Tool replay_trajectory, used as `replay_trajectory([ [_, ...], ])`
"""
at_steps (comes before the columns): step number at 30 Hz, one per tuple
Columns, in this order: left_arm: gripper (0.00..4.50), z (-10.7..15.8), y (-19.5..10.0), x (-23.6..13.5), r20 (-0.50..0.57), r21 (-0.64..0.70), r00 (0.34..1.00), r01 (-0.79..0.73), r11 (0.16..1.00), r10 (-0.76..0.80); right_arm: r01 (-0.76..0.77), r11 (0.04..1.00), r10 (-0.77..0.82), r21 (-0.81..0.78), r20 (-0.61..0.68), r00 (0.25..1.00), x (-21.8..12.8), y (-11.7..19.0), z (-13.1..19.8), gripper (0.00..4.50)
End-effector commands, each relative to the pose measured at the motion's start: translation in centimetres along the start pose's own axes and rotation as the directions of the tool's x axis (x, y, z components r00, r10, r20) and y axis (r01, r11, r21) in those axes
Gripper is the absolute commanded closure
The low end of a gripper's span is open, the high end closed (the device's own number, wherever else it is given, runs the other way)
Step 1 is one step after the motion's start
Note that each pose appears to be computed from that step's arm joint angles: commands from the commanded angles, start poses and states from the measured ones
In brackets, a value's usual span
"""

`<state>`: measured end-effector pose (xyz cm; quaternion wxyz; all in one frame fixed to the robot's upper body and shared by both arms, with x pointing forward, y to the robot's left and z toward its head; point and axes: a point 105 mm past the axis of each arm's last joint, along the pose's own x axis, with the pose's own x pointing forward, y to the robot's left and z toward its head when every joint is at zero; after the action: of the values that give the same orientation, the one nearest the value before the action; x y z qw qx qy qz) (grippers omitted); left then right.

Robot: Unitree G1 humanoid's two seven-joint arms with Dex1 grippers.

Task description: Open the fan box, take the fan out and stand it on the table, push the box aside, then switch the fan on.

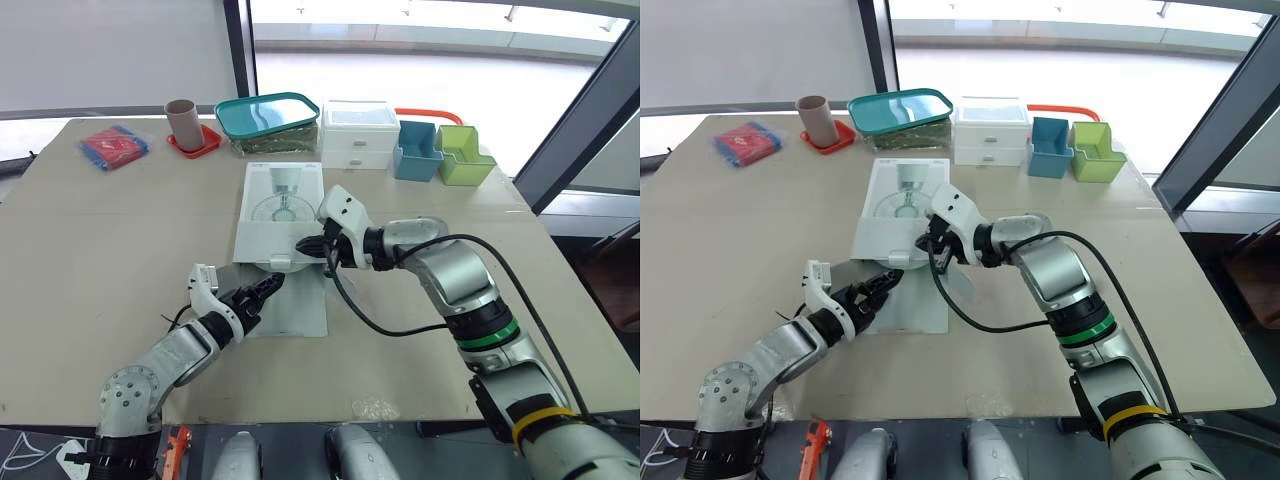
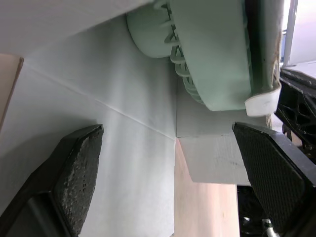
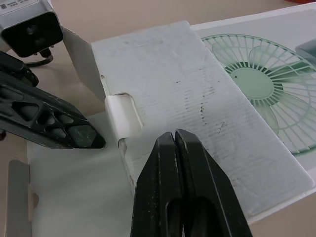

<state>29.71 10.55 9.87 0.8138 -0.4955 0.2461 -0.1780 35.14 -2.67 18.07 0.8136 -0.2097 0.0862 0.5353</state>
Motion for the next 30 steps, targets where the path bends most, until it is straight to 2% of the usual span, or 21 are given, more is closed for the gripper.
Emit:
replay_trajectory([
  [1, 0.03, -0.8, 3.9, 0.2, -0.023, -0.04, 0.985, -0.171, 0.984, 0.17, 0.004, 0.999, -0.002, -0.048, 0.037, 0.999, -0.5, 0.0, 1.6, 4.5],
  [3, 0.03, -0.6, 3.8, 0.4, -0.007, -0.06, 0.987, -0.16, 0.985, 0.16, 0.007, 0.999, -0.005, -0.049, 0.033, 0.999, -0.5, 0.0, 1.4, 4.5],
  [11, 0.03, 0.1, 1.8, 0.3, 0.04, -0.074, 0.998, 0.049, 0.996, -0.046, 0.002, 0.999, -0.001, -0.048, 0.033, 0.999, -0.5, 0.1, 1.4, 4.5],
  [20, 0.03, -0.1, 1.4, 0.6, 0.04, 0.005, 0.993, 0.113, 0.994, -0.113, -0.003, 0.998, 0.004, -0.056, 0.032, 0.999, -0.3, 0.1, 1.4, 4.5],
  [23, 0.03, 0.1, 0.8, 0.7, 0.071, 0.002, 0.986, 0.149, 0.989, -0.149, -0.003, 0.998, 0.005, -0.06, 0.032, 0.999, -0.3, 0.1, 1.4, 4.5],
  [29, 0.03, 0.0, 0.2, 1.2, 0.064, 0.008, 0.981, 0.184, 0.983, -0.184, -0.002, 0.998, 0.004, -0.062, 0.028, 1.0, -0.3, 0.1, 1.3, 4.5],
  [30, 0.03, 0.6, -0.4, 1.2, 0.097, 0.007, 0.971, 0.219, 0.976, -0.219, -0.003, 0.998, 0.004, -0.062, 0.029, 1.0, -0.3, 0.1, 1.3, 4.5],
])
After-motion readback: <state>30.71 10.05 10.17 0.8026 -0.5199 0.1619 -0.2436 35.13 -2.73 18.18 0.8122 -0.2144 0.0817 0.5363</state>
